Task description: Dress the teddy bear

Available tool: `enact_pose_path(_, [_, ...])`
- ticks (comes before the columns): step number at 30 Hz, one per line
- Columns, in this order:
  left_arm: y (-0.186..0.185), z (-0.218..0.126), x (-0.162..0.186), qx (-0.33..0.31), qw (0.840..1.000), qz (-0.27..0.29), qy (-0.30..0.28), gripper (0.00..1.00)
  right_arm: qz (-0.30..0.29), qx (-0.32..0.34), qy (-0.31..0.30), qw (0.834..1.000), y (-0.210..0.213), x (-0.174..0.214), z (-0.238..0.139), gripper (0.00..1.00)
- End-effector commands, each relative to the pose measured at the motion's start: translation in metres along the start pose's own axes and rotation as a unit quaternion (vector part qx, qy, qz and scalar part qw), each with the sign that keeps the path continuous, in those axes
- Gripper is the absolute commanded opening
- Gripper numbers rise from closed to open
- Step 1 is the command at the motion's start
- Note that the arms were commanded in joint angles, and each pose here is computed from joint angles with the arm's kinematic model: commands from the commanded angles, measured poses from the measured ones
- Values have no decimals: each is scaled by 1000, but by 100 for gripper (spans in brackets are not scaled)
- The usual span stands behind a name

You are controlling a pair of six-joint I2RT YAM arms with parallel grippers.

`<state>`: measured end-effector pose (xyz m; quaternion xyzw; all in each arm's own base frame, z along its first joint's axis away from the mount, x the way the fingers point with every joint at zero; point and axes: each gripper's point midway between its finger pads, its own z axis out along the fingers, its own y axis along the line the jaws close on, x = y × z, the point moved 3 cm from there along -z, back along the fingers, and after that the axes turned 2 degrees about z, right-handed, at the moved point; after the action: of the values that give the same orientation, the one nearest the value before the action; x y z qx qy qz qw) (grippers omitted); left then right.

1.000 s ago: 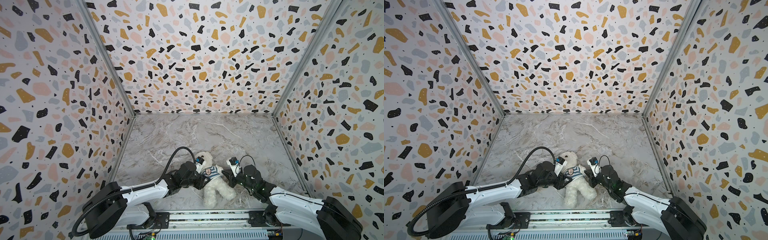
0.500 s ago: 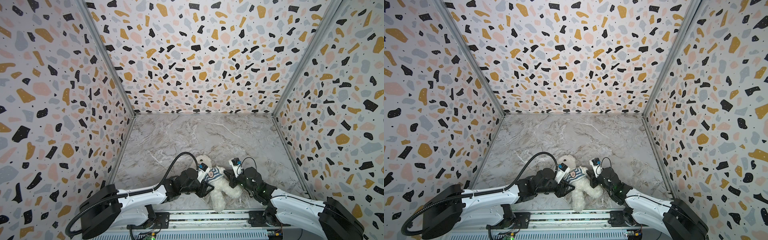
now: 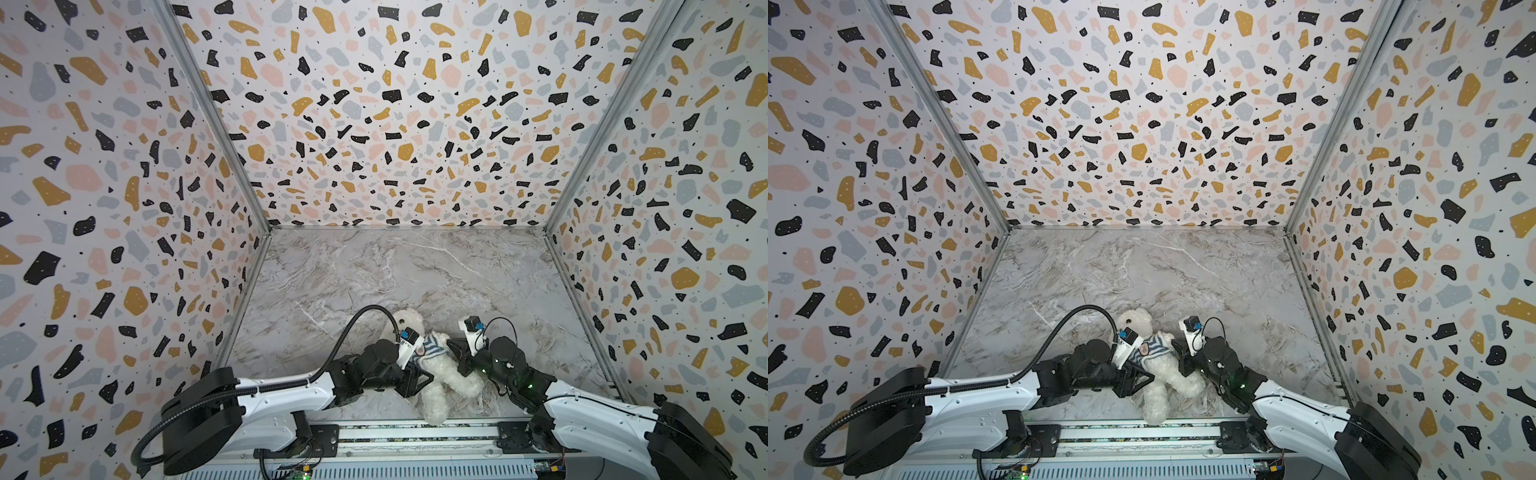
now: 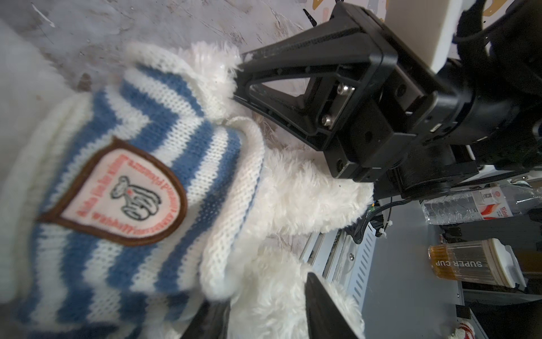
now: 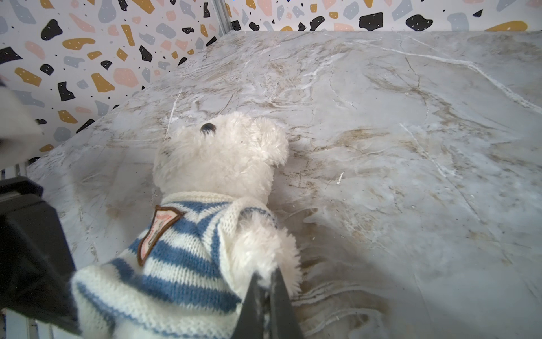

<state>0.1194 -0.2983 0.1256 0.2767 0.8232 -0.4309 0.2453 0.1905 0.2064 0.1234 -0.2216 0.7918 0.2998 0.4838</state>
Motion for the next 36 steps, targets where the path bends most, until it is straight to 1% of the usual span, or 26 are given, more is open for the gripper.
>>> enact_pose_path(1, [-1, -15, -8, -33, 999, 33, -6, 44, -11, 1, -21, 1000, 2, -9, -2, 0])
enact_pose_path(3, [5, -27, -18, -71, 996, 50, -16, 44, -12, 1, -23, 1000, 2, -9, -3, 0])
enact_pose_path(7, [12, -39, -43, -97, 993, 46, -53, 42, -15, -2, -22, 1000, 3, -8, -1, 0])
enact_pose_path(11, [25, -33, -63, -115, 990, 25, -73, 38, -16, -6, -27, 999, 5, -11, -1, 0])
enact_pose_path(13, [29, -23, -64, -117, 991, 23, -59, 37, -16, -6, -30, 999, 6, -13, -2, 0])
enact_pose_path(16, [25, -7, -55, -91, 995, 18, -26, 34, -18, -6, -34, 999, 7, -15, -2, 0])
enact_pose_path(20, [12, 1, -40, -64, 998, 25, -8, 31, -19, -7, -35, 999, 8, -17, -1, 0])
enact_pose_path(24, [7, 4, -27, -56, 998, 28, 7, 29, -18, -8, -35, 999, 9, -17, 0, 0])
enact_pose_path(29, [9, 15, -7, -47, 998, 18, 29, 26, -18, -4, -40, 999, 9, -19, -3, 0])
enact_pose_path(31, [10, 19, 0, -45, 998, 12, 35, 26, -18, -3, -41, 999, 10, -20, -4, 0])
enact_pose_path(36, [8, 20, 2, -33, 999, 6, 27, 26, -22, -2, -43, 999, 11, -21, -7, 0])
